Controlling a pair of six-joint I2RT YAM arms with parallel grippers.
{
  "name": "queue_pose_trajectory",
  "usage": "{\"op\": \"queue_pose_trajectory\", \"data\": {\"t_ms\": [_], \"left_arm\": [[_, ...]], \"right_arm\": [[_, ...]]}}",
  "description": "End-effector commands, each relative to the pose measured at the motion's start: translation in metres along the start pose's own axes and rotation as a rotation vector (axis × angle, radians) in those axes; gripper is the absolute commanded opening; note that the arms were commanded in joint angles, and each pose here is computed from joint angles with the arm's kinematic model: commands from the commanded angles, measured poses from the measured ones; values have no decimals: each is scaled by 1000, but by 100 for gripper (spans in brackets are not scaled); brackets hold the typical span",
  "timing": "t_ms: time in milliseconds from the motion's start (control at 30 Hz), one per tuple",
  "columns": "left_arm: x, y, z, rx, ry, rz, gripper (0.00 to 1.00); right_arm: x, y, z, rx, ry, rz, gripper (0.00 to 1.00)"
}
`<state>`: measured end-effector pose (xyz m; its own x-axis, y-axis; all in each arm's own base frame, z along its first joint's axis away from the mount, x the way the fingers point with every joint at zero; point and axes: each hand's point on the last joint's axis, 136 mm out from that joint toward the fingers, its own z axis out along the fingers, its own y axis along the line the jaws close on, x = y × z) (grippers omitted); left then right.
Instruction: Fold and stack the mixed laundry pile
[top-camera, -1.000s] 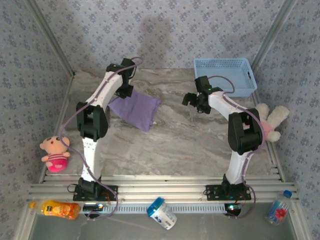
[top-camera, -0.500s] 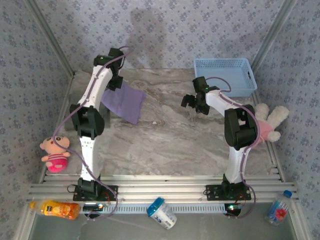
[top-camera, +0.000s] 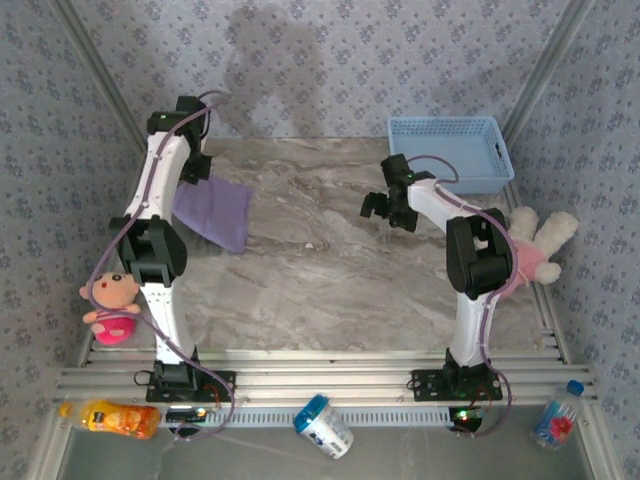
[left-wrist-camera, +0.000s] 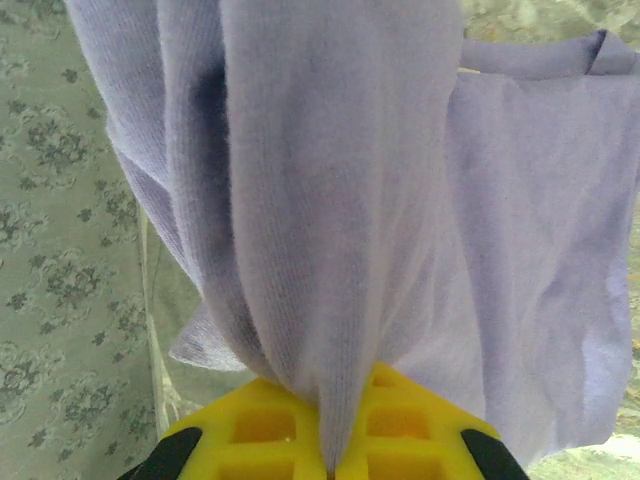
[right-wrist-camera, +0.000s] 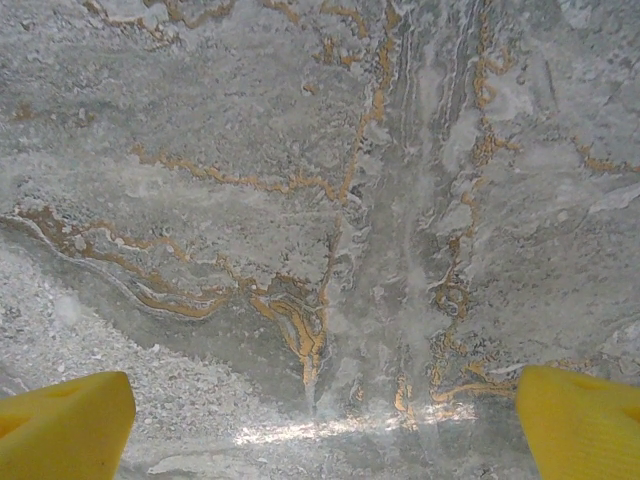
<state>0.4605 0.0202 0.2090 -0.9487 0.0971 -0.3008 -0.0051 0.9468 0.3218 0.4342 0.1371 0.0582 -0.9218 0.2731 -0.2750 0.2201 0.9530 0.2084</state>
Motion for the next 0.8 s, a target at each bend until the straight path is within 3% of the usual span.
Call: {"op": "queue_pose_trajectory", "data": {"t_ms": [0, 333, 567, 600, 667, 767], "left_arm": [[-3, 21, -25, -18, -70, -21, 0], [5, 63, -34, -35, -99, -113, 0], [33, 96, 21, -71, 4, -196, 0], [37, 101, 31, -84, 23, -216, 6], [47, 113, 47, -125, 65, -263, 43], [50, 131, 48, -203, 79, -299, 73]], "right_arm": [[4, -3, 3, 45, 25, -12, 100], [13, -5, 9, 72, 54, -26, 100], [14, -2, 5, 72, 50, -38, 100], [14, -2, 4, 73, 47, -42, 100], [14, -2, 1, 74, 45, -49, 100], [13, -2, -5, 75, 34, -60, 100]]}}
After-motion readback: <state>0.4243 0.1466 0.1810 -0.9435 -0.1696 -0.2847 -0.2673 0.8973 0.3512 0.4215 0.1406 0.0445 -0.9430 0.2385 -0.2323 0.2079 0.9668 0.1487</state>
